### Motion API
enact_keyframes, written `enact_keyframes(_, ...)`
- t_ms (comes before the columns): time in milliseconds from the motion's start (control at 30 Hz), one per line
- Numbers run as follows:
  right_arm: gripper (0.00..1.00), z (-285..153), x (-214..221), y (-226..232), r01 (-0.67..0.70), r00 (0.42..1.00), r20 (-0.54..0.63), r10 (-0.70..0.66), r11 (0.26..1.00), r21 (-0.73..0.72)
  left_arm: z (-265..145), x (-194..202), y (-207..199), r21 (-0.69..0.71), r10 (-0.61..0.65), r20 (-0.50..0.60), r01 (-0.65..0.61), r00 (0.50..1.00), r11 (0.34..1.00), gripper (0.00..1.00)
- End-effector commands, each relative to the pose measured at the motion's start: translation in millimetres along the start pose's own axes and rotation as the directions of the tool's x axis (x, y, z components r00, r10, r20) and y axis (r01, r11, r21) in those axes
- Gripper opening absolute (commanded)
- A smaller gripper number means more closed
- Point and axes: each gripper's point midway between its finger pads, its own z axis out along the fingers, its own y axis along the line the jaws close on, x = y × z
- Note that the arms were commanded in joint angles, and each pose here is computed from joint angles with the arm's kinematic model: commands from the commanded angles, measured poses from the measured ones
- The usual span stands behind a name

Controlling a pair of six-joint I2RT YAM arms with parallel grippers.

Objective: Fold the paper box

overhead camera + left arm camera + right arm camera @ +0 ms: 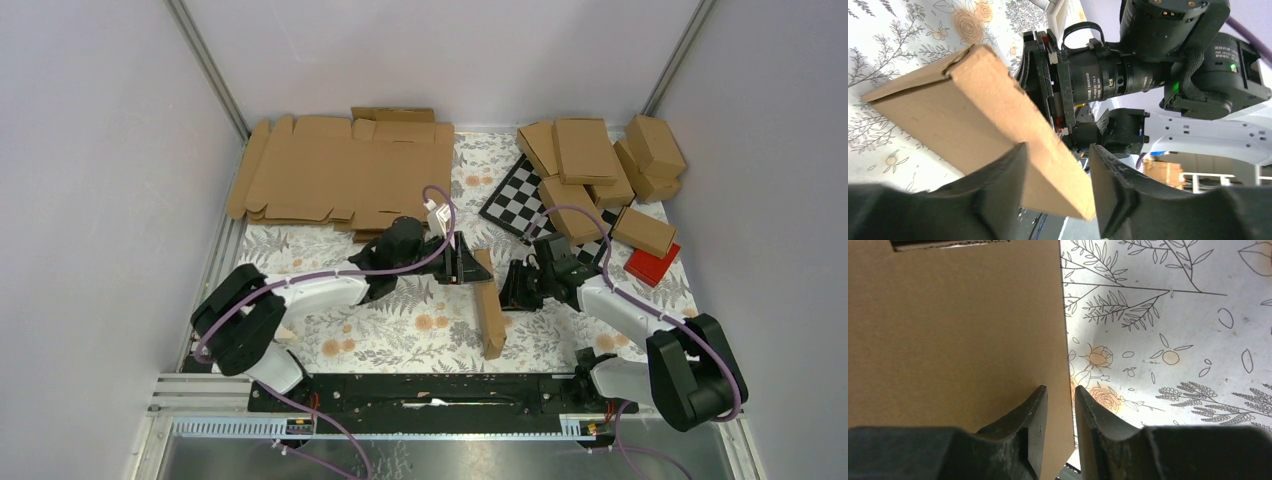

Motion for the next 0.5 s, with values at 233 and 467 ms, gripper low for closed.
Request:
enact_keyframes(233,0.45,-12,-1,4,0.058,0.998,-0.009,-0.058,0.998,0.016,-20,34,-30,-0.182,0.368,-0.172,-0.396,0.914,0.900,0.97)
enact_keyframes(467,0.58,-23,-4,11,0.043,0.999,-0.003,-0.043,0.999,0.025,-17,86,-55,-0.154,0.662,-0.295,-0.718,0.689,0.679,0.99)
